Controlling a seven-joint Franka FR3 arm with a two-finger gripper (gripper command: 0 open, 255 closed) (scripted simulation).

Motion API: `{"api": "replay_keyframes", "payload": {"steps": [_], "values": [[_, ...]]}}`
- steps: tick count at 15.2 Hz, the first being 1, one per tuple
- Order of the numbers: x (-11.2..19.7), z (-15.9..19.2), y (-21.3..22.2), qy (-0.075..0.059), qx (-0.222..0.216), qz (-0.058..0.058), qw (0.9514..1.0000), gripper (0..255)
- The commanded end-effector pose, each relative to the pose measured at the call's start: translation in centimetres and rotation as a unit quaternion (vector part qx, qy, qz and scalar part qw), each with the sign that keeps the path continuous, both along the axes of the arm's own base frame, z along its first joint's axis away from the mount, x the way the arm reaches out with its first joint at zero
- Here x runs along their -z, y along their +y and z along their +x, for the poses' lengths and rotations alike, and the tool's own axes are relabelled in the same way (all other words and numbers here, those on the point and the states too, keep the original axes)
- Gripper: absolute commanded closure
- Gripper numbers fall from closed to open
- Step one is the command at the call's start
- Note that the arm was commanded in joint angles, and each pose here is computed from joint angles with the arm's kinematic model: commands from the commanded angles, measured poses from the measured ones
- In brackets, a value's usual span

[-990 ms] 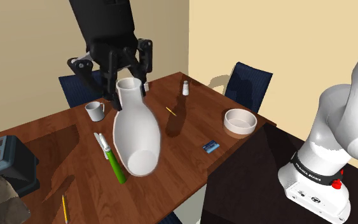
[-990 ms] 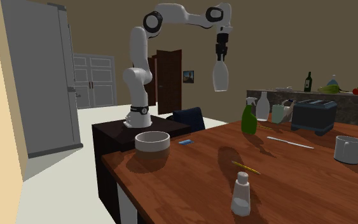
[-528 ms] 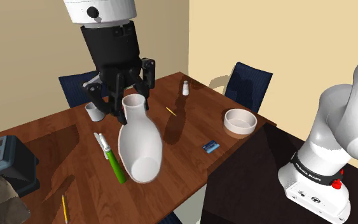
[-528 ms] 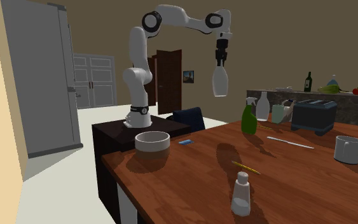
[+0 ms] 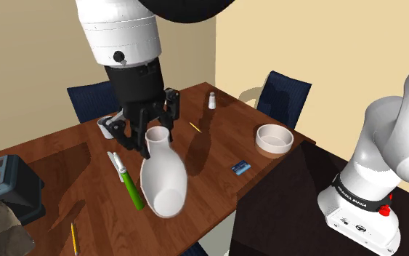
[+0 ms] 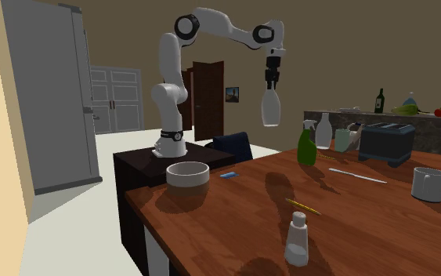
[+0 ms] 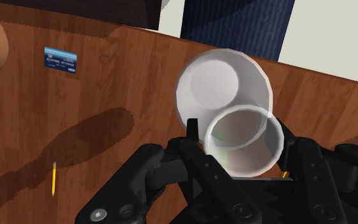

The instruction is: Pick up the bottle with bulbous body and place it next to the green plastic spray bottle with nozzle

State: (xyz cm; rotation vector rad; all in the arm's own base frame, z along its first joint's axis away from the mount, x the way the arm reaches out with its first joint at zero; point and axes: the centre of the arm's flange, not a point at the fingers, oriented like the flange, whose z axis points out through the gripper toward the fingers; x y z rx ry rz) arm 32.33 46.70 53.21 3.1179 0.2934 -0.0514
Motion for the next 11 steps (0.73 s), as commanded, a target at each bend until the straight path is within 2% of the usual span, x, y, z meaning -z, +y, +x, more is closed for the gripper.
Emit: {"api": "replay_keyframes", "payload": {"steps": [1,11], "values": [[1.1,0.0,0.0,0.0,0.0,0.0,1.0,255],[6.4,0.0,0.0,0.0,0.0,0.0,1.0,255]]}}
